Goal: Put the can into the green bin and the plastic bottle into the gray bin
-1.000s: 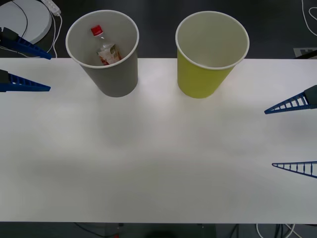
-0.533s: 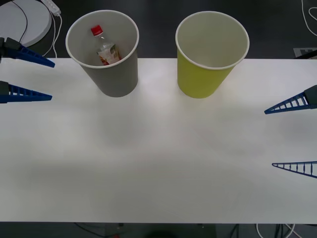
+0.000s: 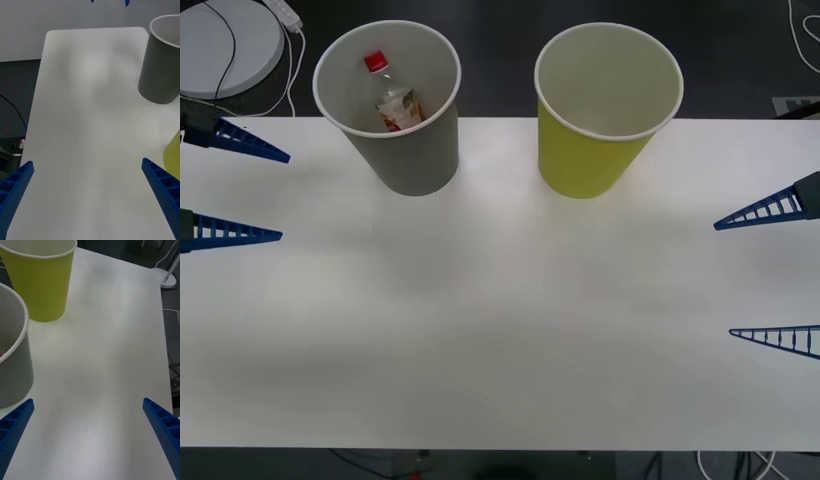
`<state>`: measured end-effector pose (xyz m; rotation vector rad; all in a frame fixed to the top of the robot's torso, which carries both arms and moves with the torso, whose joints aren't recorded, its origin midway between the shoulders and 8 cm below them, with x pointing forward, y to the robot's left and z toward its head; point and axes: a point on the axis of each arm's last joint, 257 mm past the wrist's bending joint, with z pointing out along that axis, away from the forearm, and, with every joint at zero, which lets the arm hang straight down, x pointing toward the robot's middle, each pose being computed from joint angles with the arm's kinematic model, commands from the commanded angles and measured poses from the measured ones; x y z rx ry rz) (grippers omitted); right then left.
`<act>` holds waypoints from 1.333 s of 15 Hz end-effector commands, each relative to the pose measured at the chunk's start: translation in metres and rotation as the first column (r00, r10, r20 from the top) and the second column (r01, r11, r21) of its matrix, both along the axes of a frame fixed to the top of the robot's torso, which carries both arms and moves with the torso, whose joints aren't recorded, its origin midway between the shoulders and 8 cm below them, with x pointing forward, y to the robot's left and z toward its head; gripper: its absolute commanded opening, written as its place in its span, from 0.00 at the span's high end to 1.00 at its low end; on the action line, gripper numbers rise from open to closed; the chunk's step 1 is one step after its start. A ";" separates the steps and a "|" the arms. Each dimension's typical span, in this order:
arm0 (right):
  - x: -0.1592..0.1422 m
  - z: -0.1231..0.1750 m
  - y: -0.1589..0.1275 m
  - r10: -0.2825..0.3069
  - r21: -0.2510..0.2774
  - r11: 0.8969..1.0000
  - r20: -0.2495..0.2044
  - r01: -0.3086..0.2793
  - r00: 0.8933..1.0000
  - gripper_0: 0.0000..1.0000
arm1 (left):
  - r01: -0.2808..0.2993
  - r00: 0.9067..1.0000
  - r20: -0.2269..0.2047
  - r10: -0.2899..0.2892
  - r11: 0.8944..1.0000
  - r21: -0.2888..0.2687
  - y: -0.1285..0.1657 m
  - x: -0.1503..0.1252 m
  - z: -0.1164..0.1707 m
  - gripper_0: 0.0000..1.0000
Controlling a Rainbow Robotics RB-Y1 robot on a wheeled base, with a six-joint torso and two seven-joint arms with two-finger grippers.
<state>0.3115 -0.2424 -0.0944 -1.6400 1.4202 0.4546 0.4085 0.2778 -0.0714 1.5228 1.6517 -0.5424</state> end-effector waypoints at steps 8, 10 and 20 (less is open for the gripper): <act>0.000 0.000 0.000 0.000 0.000 1.000 0.000 0.000 1.000 0.00 | 0.015 0.998 0.060 -0.016 1.000 0.013 0.000 -0.037 -0.021 0.00; 0.000 0.000 0.000 0.000 0.000 1.000 0.000 0.000 1.000 0.00 | 0.013 0.998 0.059 -0.013 1.000 0.011 0.002 -0.045 -0.025 0.00; 0.000 0.000 0.000 0.000 0.000 1.000 0.000 0.000 1.000 0.00 | 0.009 0.997 0.070 -0.009 1.000 0.004 0.001 -0.066 -0.033 0.00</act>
